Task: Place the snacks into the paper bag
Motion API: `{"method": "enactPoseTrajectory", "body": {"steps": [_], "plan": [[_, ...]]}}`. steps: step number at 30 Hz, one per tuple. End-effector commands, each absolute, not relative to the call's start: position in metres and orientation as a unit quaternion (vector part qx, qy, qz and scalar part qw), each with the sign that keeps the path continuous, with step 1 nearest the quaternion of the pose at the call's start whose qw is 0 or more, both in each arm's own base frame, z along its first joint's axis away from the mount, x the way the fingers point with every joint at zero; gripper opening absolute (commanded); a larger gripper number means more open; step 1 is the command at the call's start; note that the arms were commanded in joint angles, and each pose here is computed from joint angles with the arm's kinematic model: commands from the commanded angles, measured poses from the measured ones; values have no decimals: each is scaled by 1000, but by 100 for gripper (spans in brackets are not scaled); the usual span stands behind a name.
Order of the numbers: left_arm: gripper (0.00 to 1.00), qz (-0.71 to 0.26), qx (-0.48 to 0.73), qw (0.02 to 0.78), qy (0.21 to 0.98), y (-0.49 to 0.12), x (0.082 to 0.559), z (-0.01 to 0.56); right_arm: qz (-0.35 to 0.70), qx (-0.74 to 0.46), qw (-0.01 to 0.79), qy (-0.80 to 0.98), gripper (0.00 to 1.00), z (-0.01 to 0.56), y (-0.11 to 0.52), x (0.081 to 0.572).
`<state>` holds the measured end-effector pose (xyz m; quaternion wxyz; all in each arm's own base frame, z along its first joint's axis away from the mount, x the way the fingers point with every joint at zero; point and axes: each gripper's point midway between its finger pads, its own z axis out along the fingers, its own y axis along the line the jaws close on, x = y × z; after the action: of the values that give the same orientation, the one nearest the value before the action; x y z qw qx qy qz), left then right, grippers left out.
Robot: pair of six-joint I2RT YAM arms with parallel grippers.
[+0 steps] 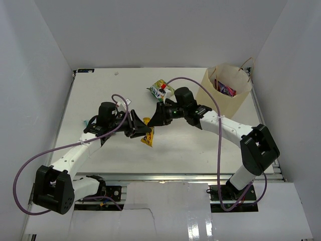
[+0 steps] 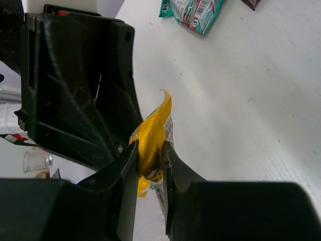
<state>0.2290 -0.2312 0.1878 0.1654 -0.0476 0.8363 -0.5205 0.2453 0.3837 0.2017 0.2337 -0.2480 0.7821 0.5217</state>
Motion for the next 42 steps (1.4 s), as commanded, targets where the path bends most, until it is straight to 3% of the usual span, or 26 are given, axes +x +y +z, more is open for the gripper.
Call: {"method": "enactPoseTrajectory", "body": {"steps": [1,4,7,13,18,24,28,33,37,42], "plan": [[55,-544,-17,170,822,-236,221,202,542,-293,279,736,8,236,393,250],[74,-554,10,176,813,-236,214,212,558,-341,287,700,8,252,389,245],[83,-558,40,193,806,-234,206,225,571,-388,303,657,8,272,377,247],[84,-541,78,238,803,-226,197,241,547,-446,364,608,8,313,343,265],[88,-512,85,298,801,-217,204,257,478,-479,481,558,8,388,308,284],[89,-437,40,325,838,-201,229,233,350,-433,648,519,8,511,227,325],[89,-395,22,334,856,-190,241,223,226,-359,731,534,8,554,154,359],[90,-351,2,365,862,-174,248,226,121,-289,753,578,8,540,97,388],[98,-300,-25,398,867,-153,254,227,36,-254,731,632,8,491,55,410],[98,-228,-66,417,878,-125,259,216,-26,-244,688,683,8,427,26,423]]}}
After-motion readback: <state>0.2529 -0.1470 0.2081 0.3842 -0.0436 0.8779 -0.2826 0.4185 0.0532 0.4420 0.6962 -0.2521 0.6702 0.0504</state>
